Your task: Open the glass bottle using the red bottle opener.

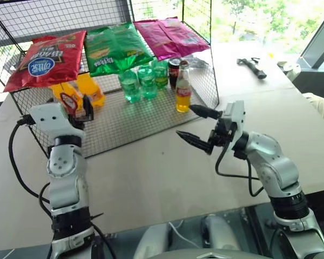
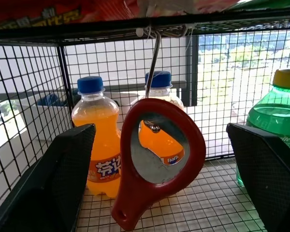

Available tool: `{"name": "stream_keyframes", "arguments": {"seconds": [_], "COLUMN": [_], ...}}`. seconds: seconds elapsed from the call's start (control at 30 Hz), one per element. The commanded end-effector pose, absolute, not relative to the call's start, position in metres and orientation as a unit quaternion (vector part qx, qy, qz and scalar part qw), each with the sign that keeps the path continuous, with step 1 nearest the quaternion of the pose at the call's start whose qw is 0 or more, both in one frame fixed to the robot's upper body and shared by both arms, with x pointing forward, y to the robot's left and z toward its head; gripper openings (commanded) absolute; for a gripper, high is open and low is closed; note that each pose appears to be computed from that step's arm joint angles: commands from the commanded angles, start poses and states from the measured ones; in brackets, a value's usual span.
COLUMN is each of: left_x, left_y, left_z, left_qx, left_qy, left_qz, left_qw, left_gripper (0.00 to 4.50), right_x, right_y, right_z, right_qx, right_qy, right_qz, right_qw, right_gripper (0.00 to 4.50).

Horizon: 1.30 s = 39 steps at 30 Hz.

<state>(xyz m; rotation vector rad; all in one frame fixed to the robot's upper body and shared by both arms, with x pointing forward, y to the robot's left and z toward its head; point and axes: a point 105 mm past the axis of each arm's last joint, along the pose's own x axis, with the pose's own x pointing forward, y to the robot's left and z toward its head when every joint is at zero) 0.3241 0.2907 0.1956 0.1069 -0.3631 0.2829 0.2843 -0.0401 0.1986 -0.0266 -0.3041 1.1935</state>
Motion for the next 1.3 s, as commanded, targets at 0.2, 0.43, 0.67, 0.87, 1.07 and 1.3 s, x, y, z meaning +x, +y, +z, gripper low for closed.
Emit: {"name": "stream_keyframes", "arguments": {"seconds": [0.2, 0.43, 0.67, 0.87, 1.07, 1.3], "left_x": [0.328, 0.331, 0.333, 0.332, 0.33, 0.313], "left_y": [0.299, 0.302, 0.301, 0.3, 0.299, 0.306], "left_z": [0.205, 0.203, 0.201, 0.196, 0.192, 0.215], "left_qx": [0.062, 0.069, 0.069, 0.067, 0.064, 0.147], "left_qy": [-0.192, -0.189, -0.189, -0.186, -0.182, -0.226], "left_qz": [0.145, 0.148, 0.145, 0.142, 0.141, 0.202], "left_qw": [0.969, 0.968, 0.969, 0.97, 0.971, 0.942], "left_gripper": [4.5, 4.5, 3.27, 0.38, 0.02, 0.02], "right_x": [0.278, 0.279, 0.279, 0.279, 0.279, 0.281], "right_y": [-0.04, -0.039, -0.04, -0.041, -0.041, -0.041], "right_z": [0.212, 0.21, 0.207, 0.204, 0.202, 0.199], "right_qx": [-0.028, -0.033, -0.04, -0.043, -0.046, -0.047], "right_qy": [-0.168, -0.168, -0.166, -0.165, -0.164, -0.163], "right_qz": [0.557, 0.555, 0.554, 0.553, 0.553, 0.551], "right_qw": [0.813, 0.814, 0.815, 0.816, 0.816, 0.817], "right_gripper": [4.42, 4.42, 4.5, 4.5, 4.5, 4.5]}}
